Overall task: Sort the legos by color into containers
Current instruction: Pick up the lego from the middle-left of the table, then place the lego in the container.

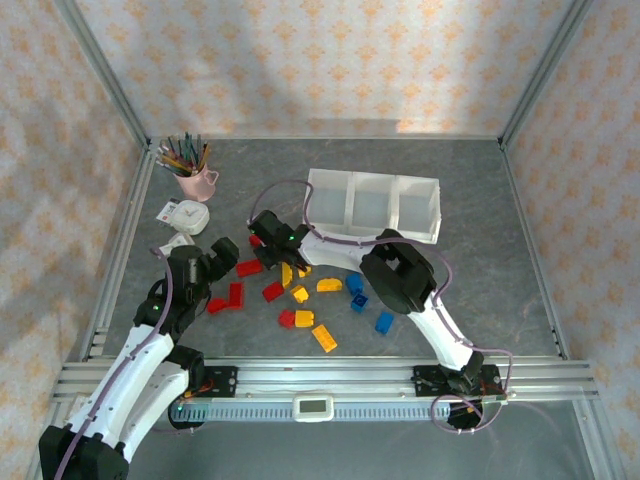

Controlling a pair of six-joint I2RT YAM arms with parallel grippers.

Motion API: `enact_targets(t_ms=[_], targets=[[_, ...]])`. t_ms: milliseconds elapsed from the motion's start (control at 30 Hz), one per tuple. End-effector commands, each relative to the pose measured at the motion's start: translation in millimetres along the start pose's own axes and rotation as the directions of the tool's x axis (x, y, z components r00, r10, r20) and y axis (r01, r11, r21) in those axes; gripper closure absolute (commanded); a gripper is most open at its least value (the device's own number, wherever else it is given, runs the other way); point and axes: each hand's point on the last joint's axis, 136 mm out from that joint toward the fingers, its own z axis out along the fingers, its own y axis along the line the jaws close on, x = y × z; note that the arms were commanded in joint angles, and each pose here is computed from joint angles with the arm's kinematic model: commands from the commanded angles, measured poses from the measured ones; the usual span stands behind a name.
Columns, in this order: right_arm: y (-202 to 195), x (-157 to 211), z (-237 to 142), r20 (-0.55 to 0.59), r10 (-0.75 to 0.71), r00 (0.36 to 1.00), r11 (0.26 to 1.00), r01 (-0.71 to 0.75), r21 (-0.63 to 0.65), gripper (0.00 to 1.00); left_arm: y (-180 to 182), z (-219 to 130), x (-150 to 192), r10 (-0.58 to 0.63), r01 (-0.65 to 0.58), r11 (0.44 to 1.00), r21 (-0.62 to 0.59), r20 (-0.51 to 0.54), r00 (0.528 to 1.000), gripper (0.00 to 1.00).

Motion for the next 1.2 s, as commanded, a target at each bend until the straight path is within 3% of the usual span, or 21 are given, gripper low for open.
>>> enact_targets(t_ms=[0,300,633,967,1167], targets=[[-0.9,-18.3,-26.5,0.053,0.000,0.999,1.000,0.001,-0.004,0.91,-10.1,-5.9,-10.1,-0.004,0.003,1.000,0.018,0.020,1.000,0.01],[-22.4,-32.3,-73.3,0.132,0.084,0.988,0.996,-0.084,-0.001,0.95,-24.3,-11.1,-12.0,0.001,0.000,0.998,0.063,-0.007,1.000,0.01],[-100.4,-16.6,-129.3,0.196,0.294,0.936,0.948,-0.311,0.064,0.96,-50.9,-11.8,-7.1,-0.015,0.022,0.983,0.180,-0.043,0.999,0.01],[-186.0,-9.7,-119.0,0.227,0.433,0.873,0.860,-0.475,0.186,0.95,-79.3,-0.4,9.9,0.017,0.000,0.973,0.231,-0.071,0.997,0.01],[-208.3,-20.4,-100.7,0.230,0.440,0.868,0.839,-0.489,0.239,0.82,-95.5,10.0,12.7,0.030,-0.013,0.970,0.242,-0.066,0.997,0.01]])
